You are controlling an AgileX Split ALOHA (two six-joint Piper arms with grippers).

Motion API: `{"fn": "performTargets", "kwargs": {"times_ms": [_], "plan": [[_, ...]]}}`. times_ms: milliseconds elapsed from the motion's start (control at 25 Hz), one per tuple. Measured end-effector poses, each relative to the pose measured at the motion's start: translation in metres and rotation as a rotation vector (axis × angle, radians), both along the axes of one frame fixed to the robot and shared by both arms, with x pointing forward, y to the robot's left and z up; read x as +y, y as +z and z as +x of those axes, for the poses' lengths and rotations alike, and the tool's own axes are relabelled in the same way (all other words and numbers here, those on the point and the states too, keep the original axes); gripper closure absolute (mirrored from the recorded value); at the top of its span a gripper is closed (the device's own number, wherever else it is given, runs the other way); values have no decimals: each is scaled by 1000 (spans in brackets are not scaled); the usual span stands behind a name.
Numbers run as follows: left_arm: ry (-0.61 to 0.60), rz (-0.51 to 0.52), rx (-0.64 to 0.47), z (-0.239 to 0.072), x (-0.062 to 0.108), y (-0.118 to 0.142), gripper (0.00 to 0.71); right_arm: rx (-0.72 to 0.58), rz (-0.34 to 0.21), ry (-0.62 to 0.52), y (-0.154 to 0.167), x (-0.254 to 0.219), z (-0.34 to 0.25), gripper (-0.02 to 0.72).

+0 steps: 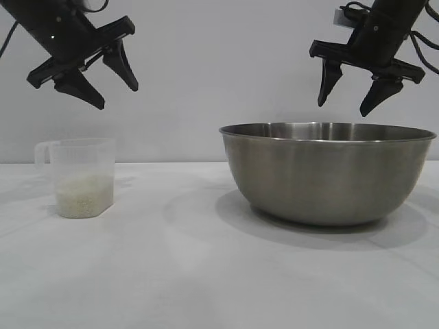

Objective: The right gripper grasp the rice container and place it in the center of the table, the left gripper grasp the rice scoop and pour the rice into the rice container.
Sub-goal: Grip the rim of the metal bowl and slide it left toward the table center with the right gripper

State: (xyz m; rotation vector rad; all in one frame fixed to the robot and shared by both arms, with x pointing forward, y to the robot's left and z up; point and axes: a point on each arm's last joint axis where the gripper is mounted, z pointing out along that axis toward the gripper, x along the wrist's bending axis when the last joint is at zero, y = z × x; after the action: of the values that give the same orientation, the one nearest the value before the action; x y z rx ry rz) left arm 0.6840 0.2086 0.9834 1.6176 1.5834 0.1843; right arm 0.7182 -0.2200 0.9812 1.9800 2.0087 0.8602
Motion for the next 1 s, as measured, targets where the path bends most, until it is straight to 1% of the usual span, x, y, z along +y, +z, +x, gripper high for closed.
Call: {"fn": "performTargets", "kwargs": {"times_ms": [520, 640, 840, 1000], "plan": [[-2, 4, 1, 0, 0, -1, 319, 1, -5, 4, 0, 0, 0, 196], [-8, 1, 8, 0, 0, -2, 319, 21, -36, 26, 4, -2, -4, 196], [-17, -2, 22, -1, -1, -5, 319, 71, -117, 80, 27, -7, -20, 196], [-19, -2, 24, -1, -1, -5, 319, 210, -142, 133, 39, -9, -40, 196]]}}
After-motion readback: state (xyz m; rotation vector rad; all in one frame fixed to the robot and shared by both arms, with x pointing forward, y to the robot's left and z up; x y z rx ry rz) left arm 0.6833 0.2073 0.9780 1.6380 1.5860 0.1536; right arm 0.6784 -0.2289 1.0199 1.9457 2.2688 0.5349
